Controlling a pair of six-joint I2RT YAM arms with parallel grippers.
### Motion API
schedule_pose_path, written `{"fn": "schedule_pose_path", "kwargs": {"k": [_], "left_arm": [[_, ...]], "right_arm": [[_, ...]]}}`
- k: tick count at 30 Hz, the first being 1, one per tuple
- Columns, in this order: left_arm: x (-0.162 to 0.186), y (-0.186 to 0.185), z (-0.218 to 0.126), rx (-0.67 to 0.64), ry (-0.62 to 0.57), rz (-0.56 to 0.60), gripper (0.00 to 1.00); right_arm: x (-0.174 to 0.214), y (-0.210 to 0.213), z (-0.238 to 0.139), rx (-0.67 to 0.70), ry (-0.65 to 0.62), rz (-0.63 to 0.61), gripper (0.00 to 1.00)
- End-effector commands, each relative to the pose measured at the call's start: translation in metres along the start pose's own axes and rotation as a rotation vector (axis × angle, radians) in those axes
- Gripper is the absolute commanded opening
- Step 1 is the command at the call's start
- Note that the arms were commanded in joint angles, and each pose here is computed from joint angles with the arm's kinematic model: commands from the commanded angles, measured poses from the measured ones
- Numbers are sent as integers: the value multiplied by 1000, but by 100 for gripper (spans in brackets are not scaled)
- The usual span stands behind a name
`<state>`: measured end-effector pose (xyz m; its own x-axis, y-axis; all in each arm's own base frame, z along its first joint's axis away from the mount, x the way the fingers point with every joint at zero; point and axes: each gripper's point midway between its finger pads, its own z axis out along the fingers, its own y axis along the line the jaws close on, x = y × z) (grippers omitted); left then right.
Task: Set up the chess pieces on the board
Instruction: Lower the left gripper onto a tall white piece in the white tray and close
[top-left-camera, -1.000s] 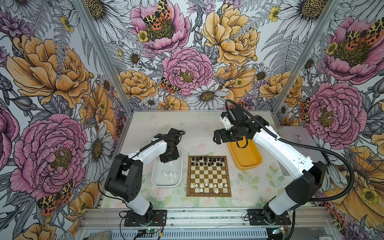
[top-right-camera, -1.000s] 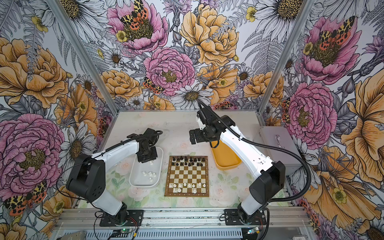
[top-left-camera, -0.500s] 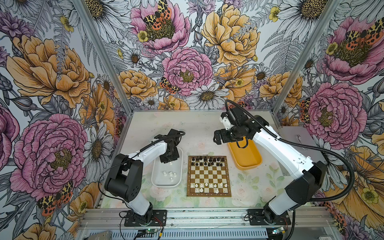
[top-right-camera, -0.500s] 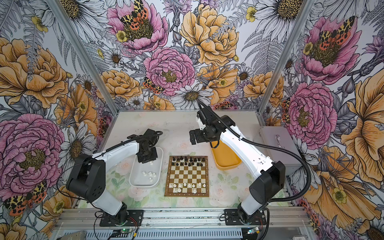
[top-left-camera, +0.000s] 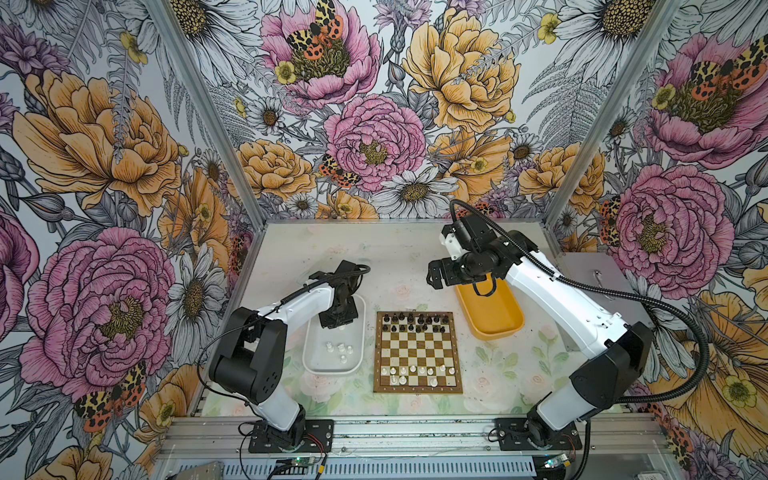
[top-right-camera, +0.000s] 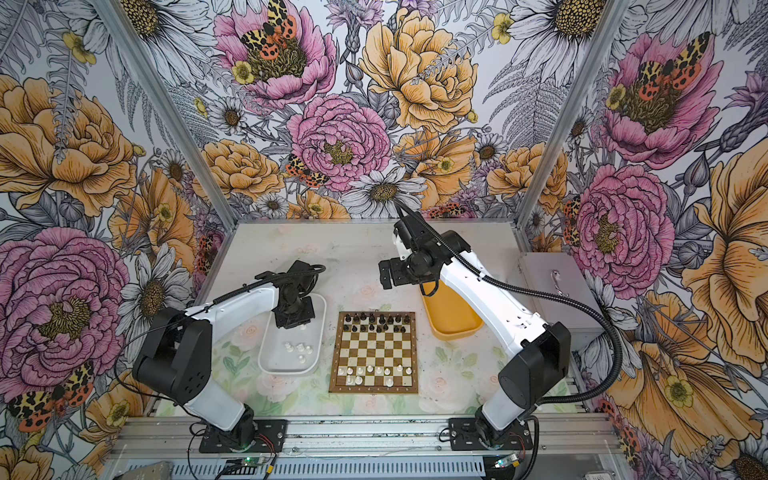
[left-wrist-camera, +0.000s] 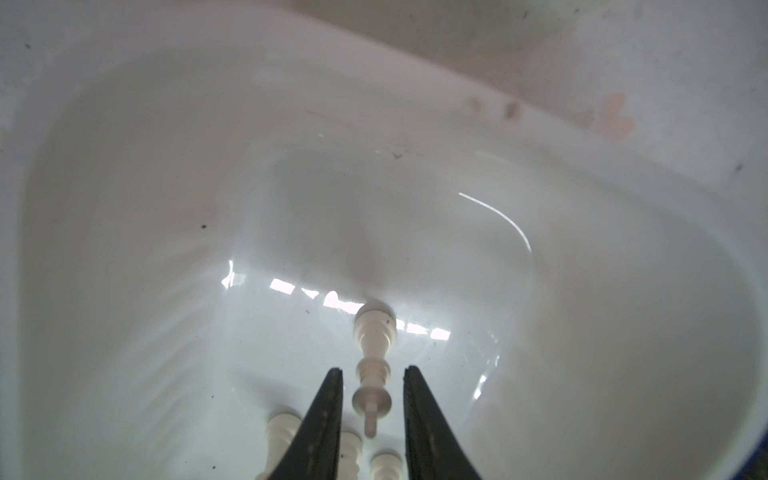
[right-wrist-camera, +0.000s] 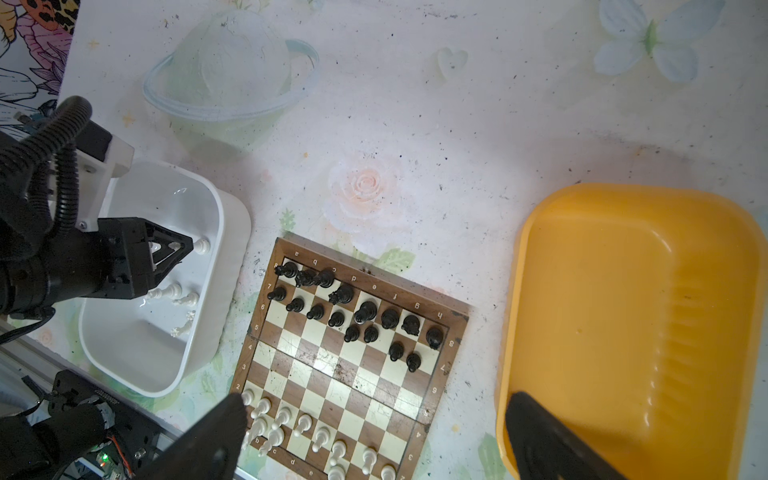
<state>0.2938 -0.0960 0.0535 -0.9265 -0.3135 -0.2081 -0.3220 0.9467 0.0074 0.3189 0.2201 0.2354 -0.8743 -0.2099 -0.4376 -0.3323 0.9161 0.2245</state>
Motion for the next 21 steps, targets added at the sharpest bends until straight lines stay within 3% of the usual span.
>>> {"fn": "schedule_pose_path", "kwargs": {"k": [1,21], "left_arm": [[-1,-4,-4,30,-21,-3,27],[-2,1,-6,29,-28,10,18]], "right_arm": [[0,-3,-5,12,-5,3,100],[0,-1,-8,9,-14,12,100]]}}
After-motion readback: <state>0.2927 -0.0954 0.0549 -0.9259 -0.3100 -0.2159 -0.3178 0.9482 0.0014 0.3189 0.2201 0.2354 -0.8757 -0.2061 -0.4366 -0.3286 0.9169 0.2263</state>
